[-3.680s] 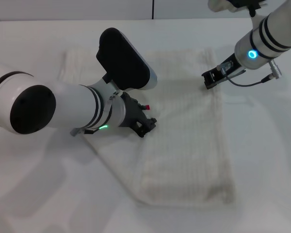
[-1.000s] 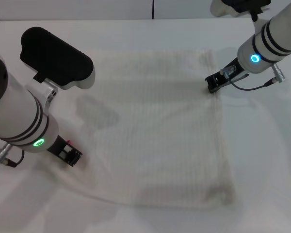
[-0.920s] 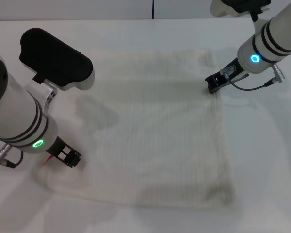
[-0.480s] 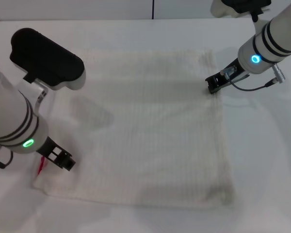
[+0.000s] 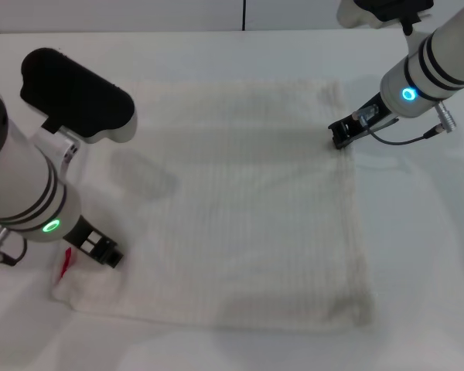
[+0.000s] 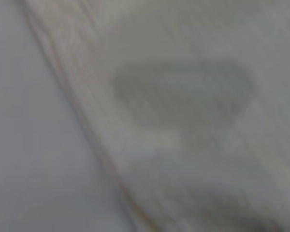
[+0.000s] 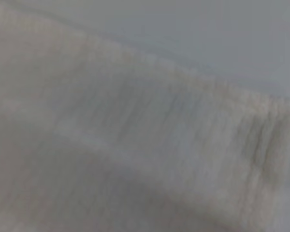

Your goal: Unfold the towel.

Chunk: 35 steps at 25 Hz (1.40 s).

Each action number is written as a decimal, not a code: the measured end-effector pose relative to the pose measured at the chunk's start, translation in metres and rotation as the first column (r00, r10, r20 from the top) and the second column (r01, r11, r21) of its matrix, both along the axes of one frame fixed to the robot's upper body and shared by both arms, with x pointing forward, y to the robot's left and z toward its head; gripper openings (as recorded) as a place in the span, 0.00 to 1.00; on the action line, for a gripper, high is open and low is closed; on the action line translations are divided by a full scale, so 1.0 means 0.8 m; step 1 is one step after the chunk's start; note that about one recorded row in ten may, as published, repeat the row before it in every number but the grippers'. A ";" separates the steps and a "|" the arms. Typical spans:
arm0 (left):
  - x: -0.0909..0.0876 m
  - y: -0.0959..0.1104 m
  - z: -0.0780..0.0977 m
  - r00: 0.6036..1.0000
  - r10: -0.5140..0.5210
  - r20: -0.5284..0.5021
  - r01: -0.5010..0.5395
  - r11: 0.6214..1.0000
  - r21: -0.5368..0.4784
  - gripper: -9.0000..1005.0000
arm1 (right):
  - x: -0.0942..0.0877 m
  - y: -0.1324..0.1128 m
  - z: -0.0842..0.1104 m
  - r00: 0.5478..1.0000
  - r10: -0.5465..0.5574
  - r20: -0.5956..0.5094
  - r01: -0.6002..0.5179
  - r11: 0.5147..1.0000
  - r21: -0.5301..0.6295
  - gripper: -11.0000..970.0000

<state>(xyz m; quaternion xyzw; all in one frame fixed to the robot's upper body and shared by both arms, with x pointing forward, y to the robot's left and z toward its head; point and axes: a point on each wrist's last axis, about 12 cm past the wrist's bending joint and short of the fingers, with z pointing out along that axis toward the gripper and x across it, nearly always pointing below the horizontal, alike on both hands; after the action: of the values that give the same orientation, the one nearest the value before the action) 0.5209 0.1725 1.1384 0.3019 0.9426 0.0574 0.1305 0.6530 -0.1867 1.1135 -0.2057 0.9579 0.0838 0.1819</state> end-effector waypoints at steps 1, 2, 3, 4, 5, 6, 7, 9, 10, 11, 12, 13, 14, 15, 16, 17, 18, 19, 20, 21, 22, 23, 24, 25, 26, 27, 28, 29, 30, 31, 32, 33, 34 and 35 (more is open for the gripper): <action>-0.001 0.003 -0.002 1.000 0.007 -0.007 -0.007 1.000 0.006 0.70 | 0.000 0.000 0.000 1.000 0.000 0.000 0.000 1.000 0.000 0.06; -0.002 0.006 -0.003 1.000 0.014 -0.012 -0.014 1.000 0.012 0.70 | 0.000 0.000 0.000 1.000 0.000 0.000 0.000 1.000 0.000 0.06; -0.003 0.008 -0.003 1.000 0.021 -0.019 -0.021 1.000 0.016 0.70 | 0.000 0.000 0.000 1.000 0.000 0.000 0.000 1.000 0.000 0.06; -0.005 0.012 -0.004 0.999 0.034 -0.028 -0.033 0.999 0.026 0.70 | 0.000 0.000 0.000 1.000 0.000 0.000 0.000 1.000 0.000 0.06; -0.005 0.012 -0.004 0.999 0.034 -0.028 -0.033 0.999 0.026 0.70 | 0.000 0.000 0.000 1.000 0.000 0.000 0.000 1.000 0.000 0.06; -0.006 0.016 -0.004 0.998 0.043 -0.036 -0.042 0.998 0.037 0.70 | 0.000 0.000 0.000 1.000 0.000 0.000 0.000 1.000 0.000 0.07; -0.007 0.017 -0.004 0.998 0.047 -0.039 -0.045 0.998 0.040 0.70 | 0.000 0.000 0.000 1.000 0.000 0.001 0.000 1.000 0.000 0.07; -0.008 0.019 -0.004 0.997 0.059 -0.040 -0.057 0.997 0.045 0.70 | 0.000 -0.001 0.000 1.000 -0.001 0.002 0.001 1.000 0.000 0.07; -0.008 0.019 -0.004 0.997 0.059 -0.040 -0.057 0.997 0.045 0.70 | 0.000 -0.001 0.000 1.000 -0.001 0.002 0.001 1.000 0.000 0.07; -0.008 0.020 -0.003 0.997 0.064 -0.039 -0.062 0.997 0.047 0.70 | 0.000 -0.001 0.002 1.000 -0.002 0.010 0.002 1.000 0.003 0.07; -0.009 0.020 -0.001 0.997 0.068 -0.035 -0.066 0.997 0.047 0.70 | 0.001 -0.001 0.003 1.000 -0.001 0.017 0.001 1.000 0.005 0.07; -0.009 0.020 0.002 0.997 0.068 -0.030 -0.067 0.997 0.048 0.70 | 0.001 -0.002 0.006 1.000 -0.002 0.029 0.001 1.000 0.011 0.08; -0.010 0.020 0.004 0.997 0.068 -0.028 -0.067 0.997 0.048 0.70 | 0.001 -0.003 0.014 0.998 -0.002 0.057 0.001 1.000 0.022 0.08; -0.010 0.020 0.010 0.998 0.066 -0.018 -0.065 0.997 0.049 0.70 | 0.001 -0.003 0.014 0.998 -0.002 0.057 0.001 1.000 0.022 0.08; -0.010 0.021 0.014 0.998 0.065 -0.009 -0.064 0.997 0.049 0.70 | 0.001 -0.006 0.024 0.996 -0.003 0.089 0.001 0.999 0.032 0.08; -0.009 0.021 0.018 0.998 0.063 0.003 -0.063 0.997 0.047 0.70 | 0.001 -0.006 0.024 0.996 -0.003 0.089 0.001 0.999 0.032 0.08; -0.008 0.022 0.025 0.998 0.060 0.024 -0.061 0.997 0.042 0.70 | 0.002 -0.007 0.029 0.994 -0.006 0.106 0.002 0.999 0.038 0.08; -0.008 0.022 0.025 0.998 0.060 0.024 -0.061 0.997 0.042 0.70 | 0.001 -0.008 0.037 0.991 -0.004 0.137 -0.002 0.999 0.042 0.08; -0.001 0.023 0.041 0.995 0.049 0.090 -0.050 0.999 0.012 0.70 | 0.001 -0.008 0.037 0.991 -0.004 0.137 -0.002 0.999 0.042 0.08; -0.001 0.023 0.041 0.995 0.049 0.090 -0.050 0.999 0.012 0.70 | 0.001 -0.007 0.041 0.988 0.003 0.158 -0.009 0.999 0.040 0.09; 0.005 0.023 0.051 0.988 0.038 0.148 -0.035 0.999 -0.020 0.70 | 0.000 -0.007 0.045 0.984 0.010 0.180 -0.017 0.999 0.036 0.09; 0.012 0.025 0.060 0.979 0.026 0.201 -0.017 0.999 -0.046 0.70 | -0.001 -0.006 0.051 0.976 0.018 0.216 -0.025 0.999 0.032 0.09; 0.027 0.031 0.074 0.953 0.010 0.304 0.019 0.996 -0.092 0.70 | -0.004 -0.007 0.062 0.954 0.028 0.297 -0.039 0.999 0.029 0.09; 0.030 0.033 0.077 0.946 0.007 0.326 0.027 0.995 -0.100 0.70 | -0.004 -0.007 0.062 0.954 0.028 0.297 -0.039 0.999 0.029 0.09; 0.035 0.036 0.082 0.931 0.004 0.365 0.040 0.993 -0.115 0.70 | -0.007 -0.006 0.068 0.940 0.033 0.339 -0.047 0.998 0.031 0.09; 0.042 0.041 0.088 0.907 -0.001 0.422 0.062 0.989 -0.132 0.70 | -0.012 -0.005 0.077 0.916 0.040 0.399 -0.060 0.998 0.037 0.09; 0.048 0.047 0.095 0.866 -0.004 0.501 0.093 0.984 -0.153 0.70 | -0.019 -0.005 0.084 0.887 0.043 0.459 -0.071 0.996 0.045 0.09; 0.052 0.054 0.104 0.775 -0.004 0.632 0.147 0.974 -0.173 0.70 | -0.037 -0.004 0.098 0.805 0.047 0.592 -0.096 0.994 0.051 0.10; 0.052 0.054 0.104 0.775 -0.004 0.632 0.147 0.974 -0.173 0.70 | -0.037 -0.004 0.098 0.805 0.047 0.592 -0.096 0.994 0.051 0.10; 0.051 0.057 0.106 0.725 -0.001 0.688 0.166 0.971 -0.173 0.70 | -0.049 -0.002 0.103 0.750 0.050 0.659 -0.113 0.992 0.053 0.10; 0.049 0.065 0.109 0.634 0.006 0.774 0.189 0.969 -0.162 0.70 | -0.062 0.000 0.108 0.684 0.051 0.728 -0.129 0.990 0.052 0.10; 0.045 0.071 0.109 0.567 0.013 0.824 0.196 0.969 -0.150 0.70 | -0.075 0.002 0.110 0.617 0.040 0.786 -0.137 0.989 0.058 0.10; 0.032 0.087 0.096 0.403 0.056 0.913 0.201 0.968 -0.148 0.70 | -0.099 -0.001 0.105 0.502 -0.012 0.865 -0.125 0.988 0.086 0.10; 0.032 0.087 0.096 0.403 0.056 0.913 0.201 0.968 -0.148 0.70 | -0.099 -0.001 0.105 0.502 -0.012 0.865 -0.125 0.988 0.086 0.10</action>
<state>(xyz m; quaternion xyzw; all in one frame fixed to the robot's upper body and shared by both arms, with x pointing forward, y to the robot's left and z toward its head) 0.5469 0.2417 1.2148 0.2451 0.7042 0.0951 0.6596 0.5740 -0.1874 1.1974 -0.2384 0.7246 0.0418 0.6453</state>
